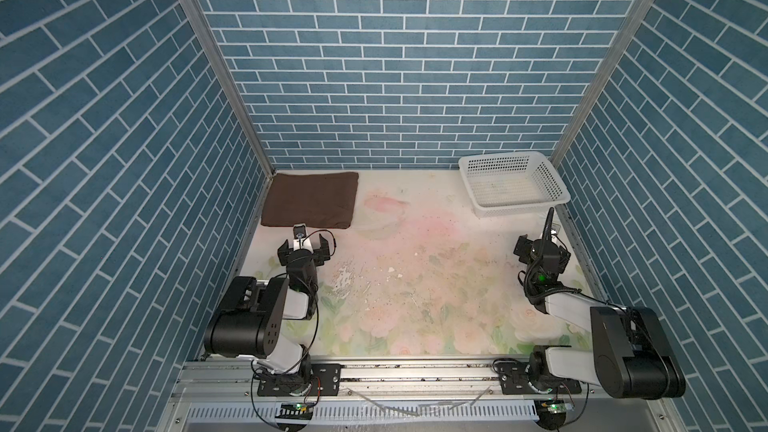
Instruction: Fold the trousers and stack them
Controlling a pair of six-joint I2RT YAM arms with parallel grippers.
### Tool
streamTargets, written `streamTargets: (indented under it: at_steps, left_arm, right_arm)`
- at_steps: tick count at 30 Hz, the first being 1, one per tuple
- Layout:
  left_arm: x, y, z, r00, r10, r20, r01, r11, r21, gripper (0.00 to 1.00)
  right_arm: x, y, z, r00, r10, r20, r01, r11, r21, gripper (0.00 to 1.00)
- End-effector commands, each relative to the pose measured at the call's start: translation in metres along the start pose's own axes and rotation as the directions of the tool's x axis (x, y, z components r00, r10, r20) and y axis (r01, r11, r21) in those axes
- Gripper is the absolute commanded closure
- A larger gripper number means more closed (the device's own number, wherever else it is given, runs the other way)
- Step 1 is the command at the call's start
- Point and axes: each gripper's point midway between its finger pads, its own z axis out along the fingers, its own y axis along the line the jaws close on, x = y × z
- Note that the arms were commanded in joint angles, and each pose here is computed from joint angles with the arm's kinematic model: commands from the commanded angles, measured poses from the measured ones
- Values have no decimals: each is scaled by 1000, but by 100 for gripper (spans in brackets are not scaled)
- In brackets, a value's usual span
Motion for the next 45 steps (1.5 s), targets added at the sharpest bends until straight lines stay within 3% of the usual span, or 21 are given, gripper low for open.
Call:
streamTargets:
  at_steps: [1, 3, 5, 6, 8, 9, 13, 15, 16, 45]
  left_arm:
    - [-4, 3, 5, 1000, 2, -10, -2, 1000, -22, 1]
    - [-3, 0, 13, 998, 13, -55, -14, 1000, -20, 1]
    - [-3, -8, 21, 995, 46, -91, -44, 999, 17, 1]
    - [-1, -13, 21, 993, 59, -103, -56, 998, 39, 1]
    - [-1, -13, 21, 994, 59, -97, -55, 998, 40, 1]
    - [-1, -13, 21, 993, 59, -101, -55, 998, 42, 1]
    - [-1, -13, 21, 993, 59, -101, -55, 998, 39, 1]
    - [-1, -14, 22, 993, 59, -101, -55, 998, 42, 1]
    - [-2, -13, 21, 993, 58, -100, -54, 998, 41, 1]
    - [-1, -13, 21, 993, 58, -100, -54, 998, 42, 0]
  right_arm:
    - [-13, 9, 14, 999, -41, -7, 41, 999, -10, 1]
    - [-13, 20, 19, 997, -81, -16, 79, 995, -59, 1]
    - [-10, 26, 22, 995, -72, 70, 79, 992, -94, 1]
    - [-6, 24, 21, 995, -76, 61, 81, 992, -94, 1]
    - [2, 29, 16, 996, -33, 79, 48, 980, -193, 1]
    - [1, 36, 12, 988, -28, 151, 65, 968, -243, 1]
    - [5, 66, -2, 987, -53, 154, 121, 869, -479, 1]
    - [6, 73, 12, 997, -50, 52, 70, 827, -558, 1]
    - [11, 69, 16, 998, -58, 2, 49, 827, -560, 1]
    - [9, 68, 15, 999, -48, 21, 52, 831, -553, 1]
